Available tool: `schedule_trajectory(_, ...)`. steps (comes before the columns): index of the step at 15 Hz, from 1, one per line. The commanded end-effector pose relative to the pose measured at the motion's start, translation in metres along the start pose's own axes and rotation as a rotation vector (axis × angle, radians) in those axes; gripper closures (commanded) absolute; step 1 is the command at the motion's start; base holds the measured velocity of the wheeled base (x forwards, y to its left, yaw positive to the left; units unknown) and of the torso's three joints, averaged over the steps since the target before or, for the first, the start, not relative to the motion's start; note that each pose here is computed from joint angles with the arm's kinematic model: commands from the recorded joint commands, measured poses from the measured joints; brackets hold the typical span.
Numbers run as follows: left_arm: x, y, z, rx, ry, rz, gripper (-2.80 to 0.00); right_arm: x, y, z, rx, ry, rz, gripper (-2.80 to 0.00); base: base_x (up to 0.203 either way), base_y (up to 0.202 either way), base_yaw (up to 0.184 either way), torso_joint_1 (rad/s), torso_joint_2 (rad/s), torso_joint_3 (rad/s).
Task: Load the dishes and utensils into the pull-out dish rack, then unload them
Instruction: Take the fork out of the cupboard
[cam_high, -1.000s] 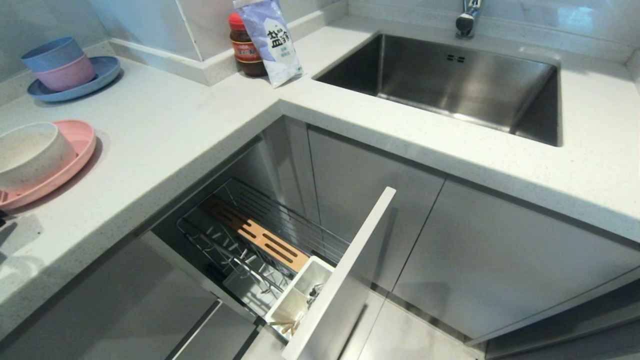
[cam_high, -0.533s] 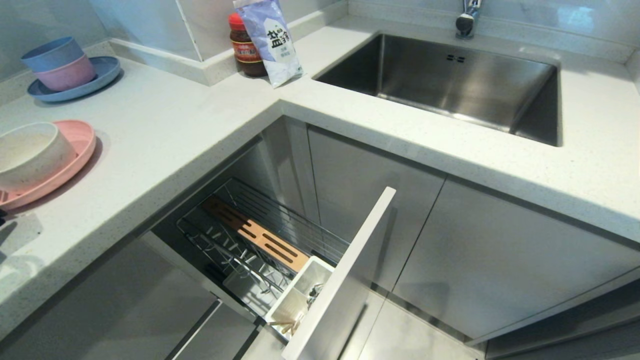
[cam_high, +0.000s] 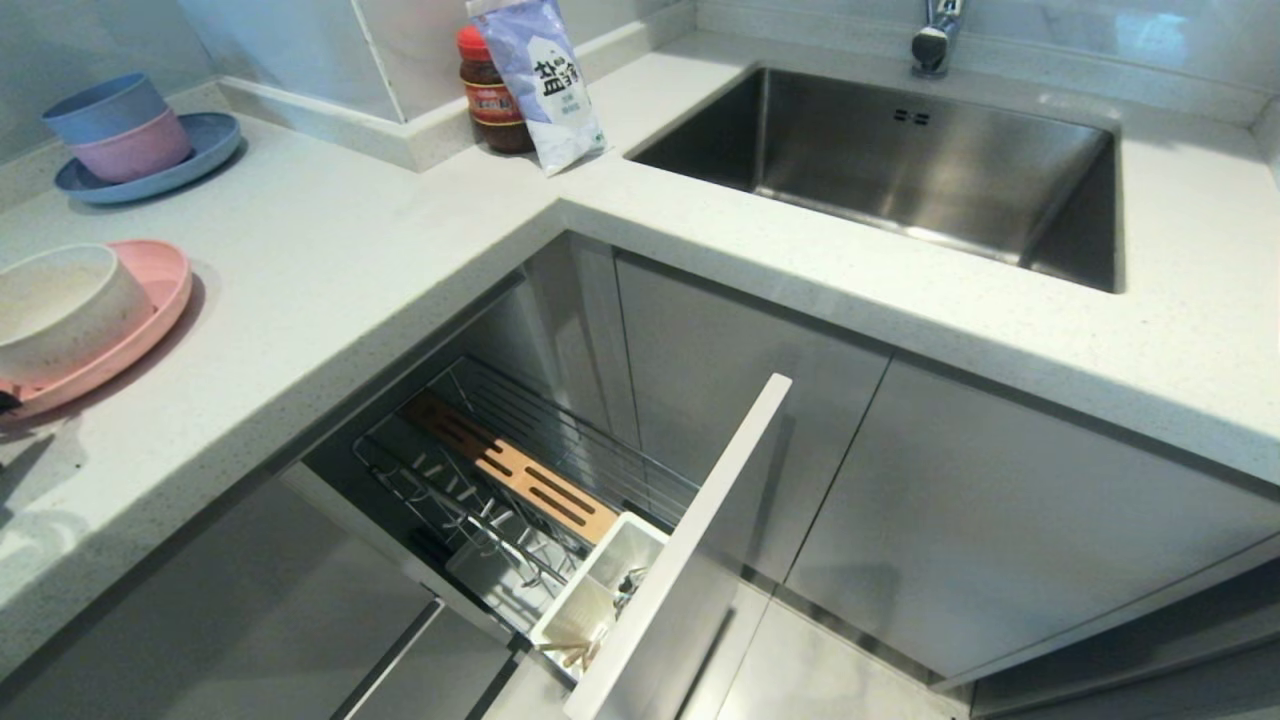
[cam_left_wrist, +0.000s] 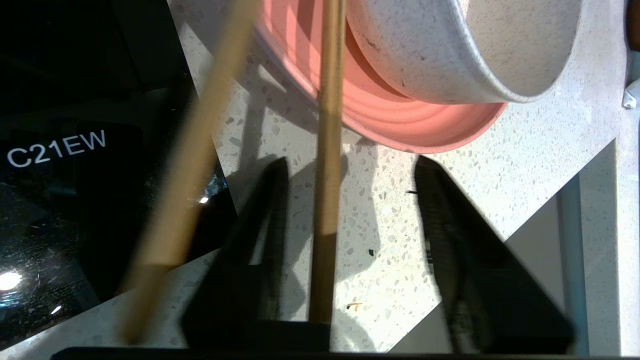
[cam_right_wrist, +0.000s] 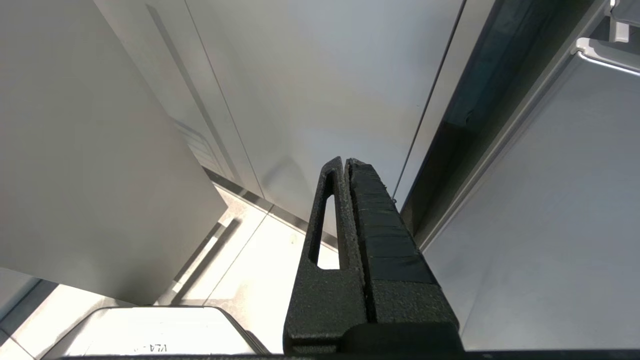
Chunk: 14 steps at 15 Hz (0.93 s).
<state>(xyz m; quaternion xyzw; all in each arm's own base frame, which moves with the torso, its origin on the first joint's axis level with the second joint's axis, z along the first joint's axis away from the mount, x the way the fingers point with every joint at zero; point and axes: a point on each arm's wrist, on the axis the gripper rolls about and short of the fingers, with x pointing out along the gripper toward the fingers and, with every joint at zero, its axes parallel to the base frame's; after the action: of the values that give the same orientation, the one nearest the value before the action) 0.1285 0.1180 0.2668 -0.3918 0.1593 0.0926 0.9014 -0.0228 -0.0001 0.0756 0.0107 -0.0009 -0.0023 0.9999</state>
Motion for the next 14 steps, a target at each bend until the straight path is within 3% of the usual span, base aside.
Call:
schedule_trajectory(1,-0.001,0.000,0.000,-0.004,0.000,-0.003,-2.80,0.000,0.000,0.000,0.000,-0.001,0.000,0.00,0.000,0.000,0.000,0.000,0.00,0.000)
schedule_trajectory(10,-0.014,-0.011,-0.006,0.018,-0.031,-0.017,-2.80,0.000,0.000,0.000,0.000,-0.001,0.000,0.00,0.000,0.000,0.000,0.000,0.00,0.000)
schedule_trajectory(14,-0.027,-0.021,-0.012,-0.008,-0.063,-0.033,-2.80,0.000,0.000,0.000,0.000,-0.001,0.000,0.00,0.000,0.000,0.000,0.000,0.00,0.000)
